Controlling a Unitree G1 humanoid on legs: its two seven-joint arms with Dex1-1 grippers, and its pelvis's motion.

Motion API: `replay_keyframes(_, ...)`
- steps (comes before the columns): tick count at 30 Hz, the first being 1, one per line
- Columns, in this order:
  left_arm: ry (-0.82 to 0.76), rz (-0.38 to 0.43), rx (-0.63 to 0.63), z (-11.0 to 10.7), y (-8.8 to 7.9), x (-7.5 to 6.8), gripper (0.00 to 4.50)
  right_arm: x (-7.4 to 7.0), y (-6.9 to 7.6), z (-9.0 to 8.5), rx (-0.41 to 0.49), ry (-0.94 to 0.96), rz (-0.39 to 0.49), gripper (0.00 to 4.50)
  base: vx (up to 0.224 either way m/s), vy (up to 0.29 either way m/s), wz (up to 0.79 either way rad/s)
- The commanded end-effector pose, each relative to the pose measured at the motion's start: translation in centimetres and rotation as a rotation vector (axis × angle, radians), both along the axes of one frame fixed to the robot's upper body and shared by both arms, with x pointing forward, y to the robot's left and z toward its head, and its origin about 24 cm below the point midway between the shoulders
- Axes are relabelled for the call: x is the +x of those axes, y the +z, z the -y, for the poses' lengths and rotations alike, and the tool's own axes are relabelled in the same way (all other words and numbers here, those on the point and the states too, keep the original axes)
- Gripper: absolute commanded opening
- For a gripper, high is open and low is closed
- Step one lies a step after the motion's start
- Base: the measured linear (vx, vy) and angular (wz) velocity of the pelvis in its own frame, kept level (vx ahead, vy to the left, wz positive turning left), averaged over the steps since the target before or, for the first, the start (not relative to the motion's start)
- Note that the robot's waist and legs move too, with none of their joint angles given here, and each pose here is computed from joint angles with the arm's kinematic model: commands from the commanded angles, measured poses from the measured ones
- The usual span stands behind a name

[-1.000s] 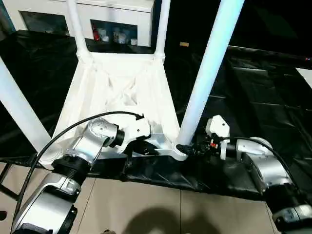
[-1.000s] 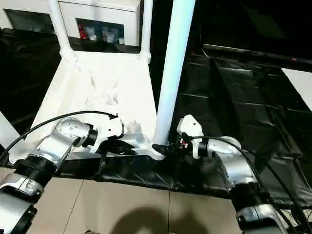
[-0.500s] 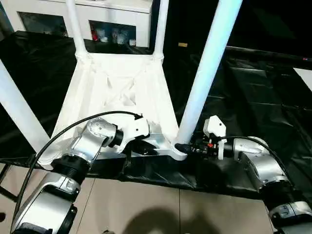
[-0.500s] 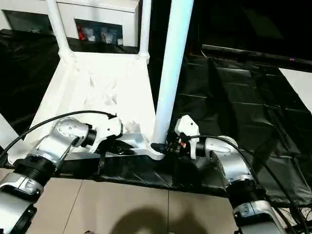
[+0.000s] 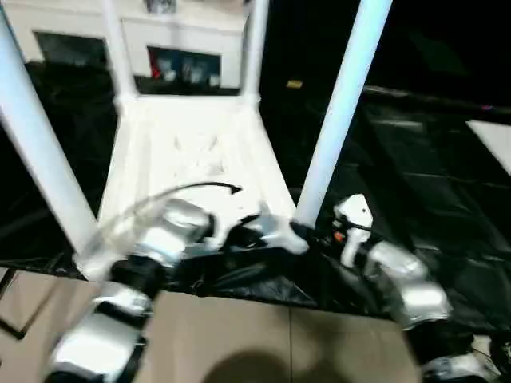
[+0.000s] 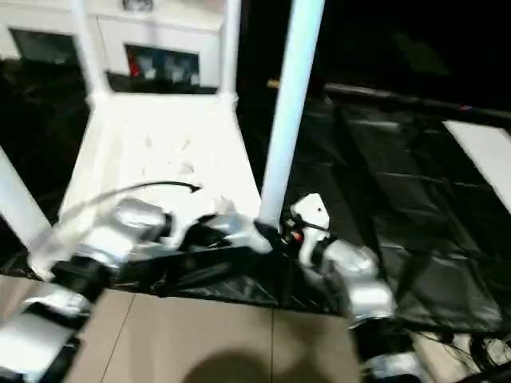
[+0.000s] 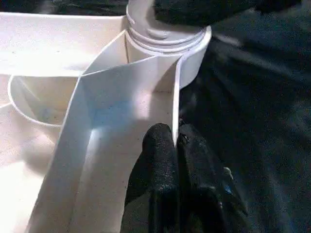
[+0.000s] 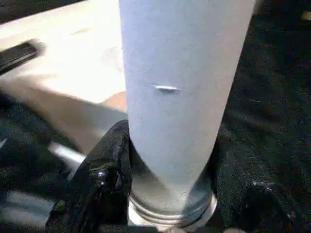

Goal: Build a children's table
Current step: Rotate leg to tighten

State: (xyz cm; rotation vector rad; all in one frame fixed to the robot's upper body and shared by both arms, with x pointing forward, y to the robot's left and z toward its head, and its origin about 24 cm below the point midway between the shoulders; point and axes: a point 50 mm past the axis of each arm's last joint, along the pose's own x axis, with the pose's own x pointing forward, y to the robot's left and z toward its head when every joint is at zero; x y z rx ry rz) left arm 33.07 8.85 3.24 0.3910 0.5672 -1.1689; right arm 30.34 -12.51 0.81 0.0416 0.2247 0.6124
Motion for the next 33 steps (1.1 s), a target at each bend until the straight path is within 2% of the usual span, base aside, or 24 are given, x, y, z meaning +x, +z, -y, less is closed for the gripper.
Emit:
replay_keyframes(1, -0.095, -0.069, -0.052, 5.2, -1.5, -1.9, 0.00, -0.8, -0.4, -6.6, 0.009, 0.187, -0.029, 1.98, -0.060, 0.024, -0.05)
replay_keyframes(4, -0.093, -0.070, -0.049, 5.1, -1.6, -1.9, 0.00, -0.5, 0.0, -6.8, 0.009, 0.191, -0.008, 1.98, -0.019, 0.013, -0.01)
replay_keyframes(6, -0.070, -0.070, -0.047, 4.3, -1.5, -1.5, 0.00, 0.3, 0.8, -5.9, 0.037, 0.125, 0.017, 1.98, 0.000, 0.000, 0.00)
replay_keyframes(7, -0.062, -0.068, -0.046, 4.0, -1.5, -1.4, 0.00, 0.5, 1.0, -5.5, 0.045, 0.106, 0.024, 2.54, 0.000, 0.000, 0.00)
replay_keyframes(9, -0.051, -0.058, -0.048, 3.4, -1.4, -1.2, 0.00, 0.6, 1.2, -4.6, 0.080, 0.089, 0.027, 2.70, 0.000, 0.000, 0.00)
replay_keyframes(10, -0.056, -0.055, -0.057, 2.7, -1.2, -1.1, 0.00, 0.6, 1.3, -3.6, 0.091, 0.099, 0.033, 2.70, 0.000, 0.000, 0.00)
replay_keyframes(14, -0.103, -0.047, -0.077, 1.6, -0.7, -1.0, 0.00, 0.5, 1.5, -1.9, 0.053, 0.151, 0.049, 3.04, 0.000, 0.000, 0.00)
replay_keyframes(15, -0.143, -0.035, -0.094, 0.9, -0.4, -1.1, 0.00, 0.5, 1.7, -1.0, 0.033, 0.201, 0.056, 3.11, 0.000, 0.000, 0.00)
replay_keyframes(19, -0.225, -0.025, -0.113, -0.3, 0.3, -1.6, 0.00, 0.0, 2.1, 0.4, -0.011, 0.336, 0.056, 3.11, 0.013, -0.002, -0.01)
replay_keyframes(26, -0.349, -0.033, -0.084, -2.3, 1.0, -2.2, 0.00, -0.6, 2.3, 2.3, -0.121, 0.568, 0.002, 3.11, 0.040, -0.025, 0.04)
replay_keyframes(27, -0.357, -0.032, -0.079, -2.5, 1.1, -2.2, 0.00, -0.6, 2.3, 2.5, -0.130, 0.594, -0.011, 2.85, 0.054, -0.026, -0.08)
replay_keyframes(33, -0.384, -0.038, -0.068, -3.4, 1.6, -2.1, 0.00, -0.7, 2.7, 2.7, -0.134, 0.692, -0.047, 2.62, 0.009, -0.004, -0.01)
